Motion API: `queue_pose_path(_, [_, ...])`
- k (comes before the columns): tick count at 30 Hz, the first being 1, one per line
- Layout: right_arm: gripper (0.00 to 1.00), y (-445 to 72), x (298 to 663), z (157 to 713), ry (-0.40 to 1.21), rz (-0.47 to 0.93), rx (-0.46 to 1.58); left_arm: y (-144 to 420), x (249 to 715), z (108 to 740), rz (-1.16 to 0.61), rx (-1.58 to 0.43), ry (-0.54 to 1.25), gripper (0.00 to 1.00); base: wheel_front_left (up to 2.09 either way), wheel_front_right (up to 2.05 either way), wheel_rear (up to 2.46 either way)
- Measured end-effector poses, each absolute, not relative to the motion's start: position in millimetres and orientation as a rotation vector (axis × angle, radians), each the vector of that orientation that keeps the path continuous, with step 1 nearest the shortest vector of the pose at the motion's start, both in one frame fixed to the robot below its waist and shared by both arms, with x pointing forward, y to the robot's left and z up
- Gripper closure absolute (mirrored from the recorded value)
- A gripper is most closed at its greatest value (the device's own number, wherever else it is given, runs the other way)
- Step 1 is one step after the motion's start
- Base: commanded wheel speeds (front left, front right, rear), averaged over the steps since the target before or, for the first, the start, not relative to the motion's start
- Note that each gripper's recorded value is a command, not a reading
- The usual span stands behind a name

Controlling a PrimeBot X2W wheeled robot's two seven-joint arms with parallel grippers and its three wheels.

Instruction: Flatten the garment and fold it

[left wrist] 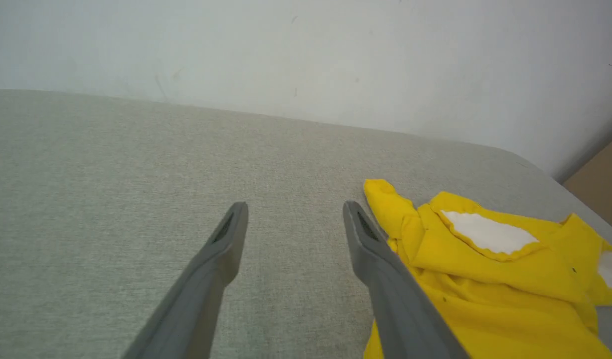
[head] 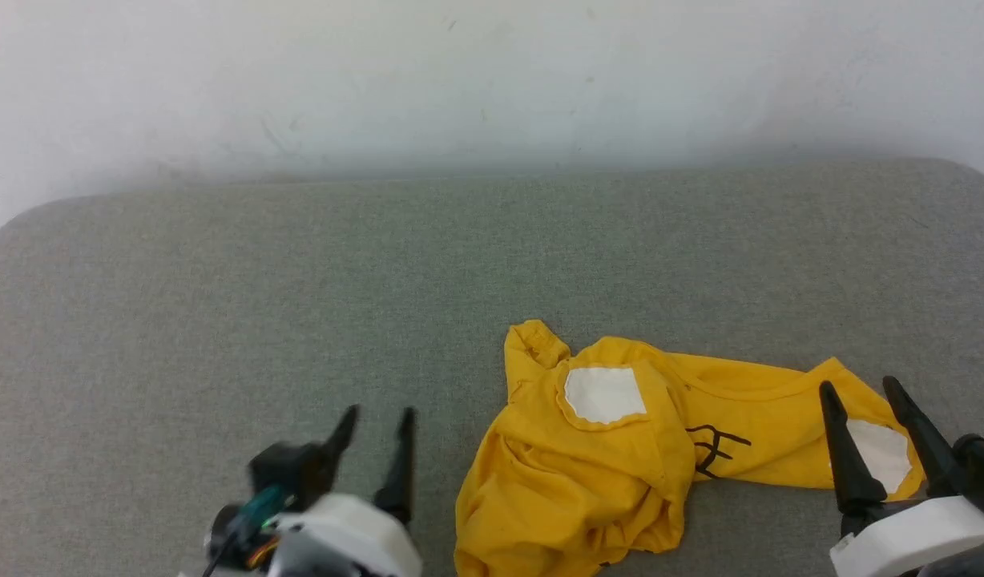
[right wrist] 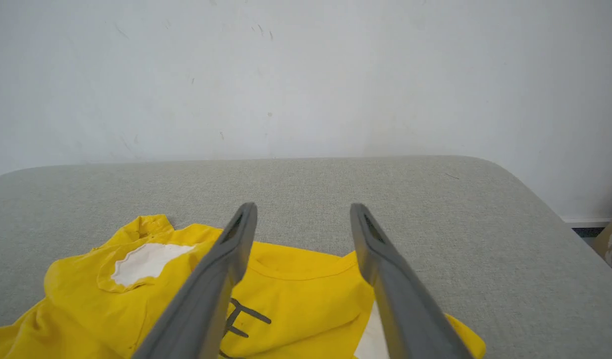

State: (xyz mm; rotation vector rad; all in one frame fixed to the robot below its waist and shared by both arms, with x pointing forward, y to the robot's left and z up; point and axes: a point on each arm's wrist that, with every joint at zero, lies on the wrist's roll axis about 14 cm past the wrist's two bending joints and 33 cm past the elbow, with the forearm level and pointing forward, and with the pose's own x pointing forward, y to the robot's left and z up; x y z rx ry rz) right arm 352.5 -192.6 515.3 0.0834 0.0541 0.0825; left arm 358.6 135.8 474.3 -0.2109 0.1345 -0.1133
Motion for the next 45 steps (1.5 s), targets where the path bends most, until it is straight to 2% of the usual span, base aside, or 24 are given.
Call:
queue_pose_path(6, [0.00,-185,353,515,0.070,0.101,0.083,74,376,466,-0.351,-0.177,0.305,0.00,0.00,0.00,0.00])
queue_pose_path(13, [0.00,-186,349,507,0.100,0.094,0.087,35,378,439,-0.504,-0.090,0.506,0.00,0.00,0.00,0.00])
queue_pose_path(14, [0.00,-188,348,506,0.104,0.089,0.088,32,377,436,-0.517,-0.082,0.527,0.30,0.00,0.00,0.00])
queue_pose_path(15, [0.00,-190,347,504,0.107,0.083,0.088,29,377,434,-0.530,-0.082,0.537,0.89,0.00,0.00,0.00])
queue_pose_path(16, [0.00,-191,347,503,0.112,0.078,0.088,26,377,435,-0.544,-0.088,0.537,1.00,0.00,0.00,0.00])
queue_pose_path(21, [0.00,-201,344,499,0.122,0.047,0.090,24,383,451,-0.571,-0.078,0.482,1.00,0.00,0.00,0.00])
queue_pose_path(27, [0.00,-200,347,499,0.120,0.045,0.101,47,402,517,-0.526,-0.002,0.244,1.00,0.00,0.00,0.00])
queue_pose_path(33, [0.00,-191,350,500,0.116,0.070,0.110,97,412,576,-0.365,0.067,0.086,1.00,0.00,0.00,0.00])
queue_pose_path(38, [0.00,-188,352,497,0.126,0.079,0.120,165,424,559,-0.156,0.075,0.196,1.00,0.00,0.00,0.00])
queue_pose_path(45, [0.00,-187,359,489,0.151,0.083,0.120,225,427,464,0.028,0.005,0.486,1.00,0.00,0.00,0.00])
